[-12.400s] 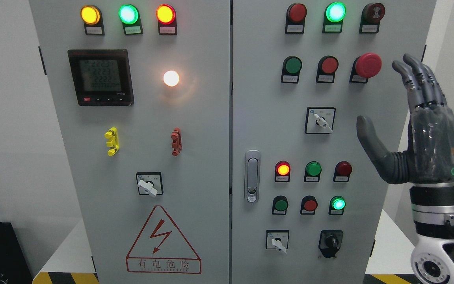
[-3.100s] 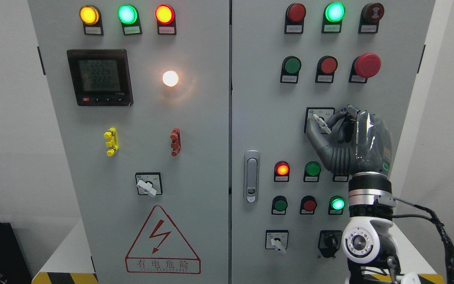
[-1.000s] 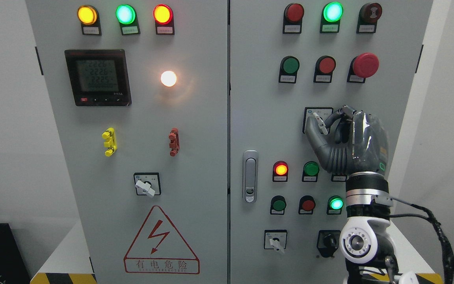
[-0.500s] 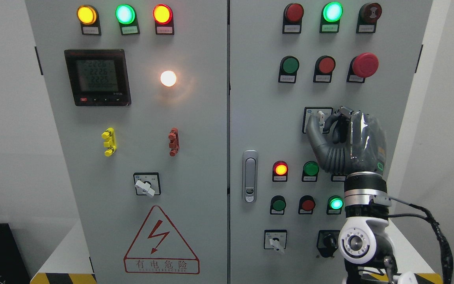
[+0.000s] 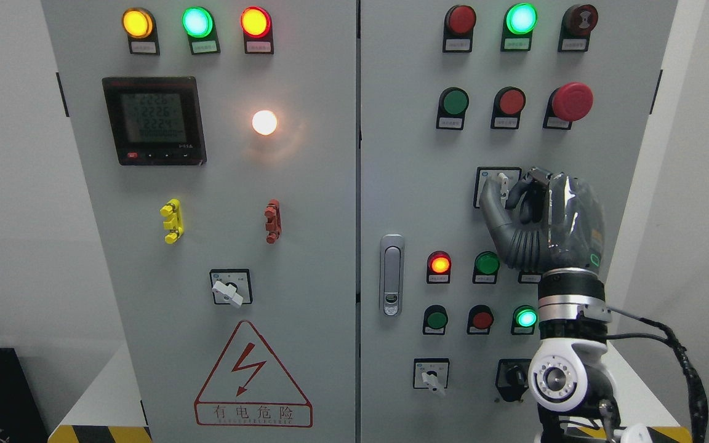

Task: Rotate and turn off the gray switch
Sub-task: 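Rotate the gripped switch knob with the right hand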

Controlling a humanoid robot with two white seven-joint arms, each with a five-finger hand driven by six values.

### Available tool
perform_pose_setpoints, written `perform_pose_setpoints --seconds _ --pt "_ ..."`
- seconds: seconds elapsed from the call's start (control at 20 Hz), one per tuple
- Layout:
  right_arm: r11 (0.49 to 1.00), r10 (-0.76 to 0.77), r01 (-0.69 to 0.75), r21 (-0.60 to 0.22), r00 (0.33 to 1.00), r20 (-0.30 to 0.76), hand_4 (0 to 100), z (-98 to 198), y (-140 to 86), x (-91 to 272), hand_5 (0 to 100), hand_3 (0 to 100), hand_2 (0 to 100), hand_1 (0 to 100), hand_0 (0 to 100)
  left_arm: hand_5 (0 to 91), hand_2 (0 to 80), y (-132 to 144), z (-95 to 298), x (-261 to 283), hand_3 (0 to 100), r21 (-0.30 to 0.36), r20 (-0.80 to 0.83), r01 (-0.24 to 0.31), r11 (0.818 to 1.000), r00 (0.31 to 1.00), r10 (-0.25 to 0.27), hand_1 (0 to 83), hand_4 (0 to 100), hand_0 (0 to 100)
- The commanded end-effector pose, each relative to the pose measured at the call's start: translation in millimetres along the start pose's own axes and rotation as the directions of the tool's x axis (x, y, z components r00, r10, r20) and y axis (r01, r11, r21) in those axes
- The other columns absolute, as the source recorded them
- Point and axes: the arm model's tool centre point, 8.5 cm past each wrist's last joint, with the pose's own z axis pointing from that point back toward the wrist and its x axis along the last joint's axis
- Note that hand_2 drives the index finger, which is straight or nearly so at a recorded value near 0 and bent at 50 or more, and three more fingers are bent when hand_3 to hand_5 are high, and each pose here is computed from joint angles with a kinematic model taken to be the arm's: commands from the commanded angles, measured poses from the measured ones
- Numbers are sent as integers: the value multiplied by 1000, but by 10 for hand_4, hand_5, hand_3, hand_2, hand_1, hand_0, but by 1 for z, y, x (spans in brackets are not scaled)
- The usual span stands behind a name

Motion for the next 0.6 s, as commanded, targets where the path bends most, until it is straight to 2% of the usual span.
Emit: perform_pose_setpoints --seconds 0.0,0.55 --pt "1000 -1 1 -1 1000 0 1000 0 0 0 1000 1000 754 375 495 0 0 0 -1 14 0 1 32 -29 1000 999 29 389 0 120" --pt "1000 -5 5 -5 1000 12 1000 1 -1 1 1000 1000 742 335 376 0 0 0 -1 14 0 1 32 -29 1000 999 29 389 0 120"
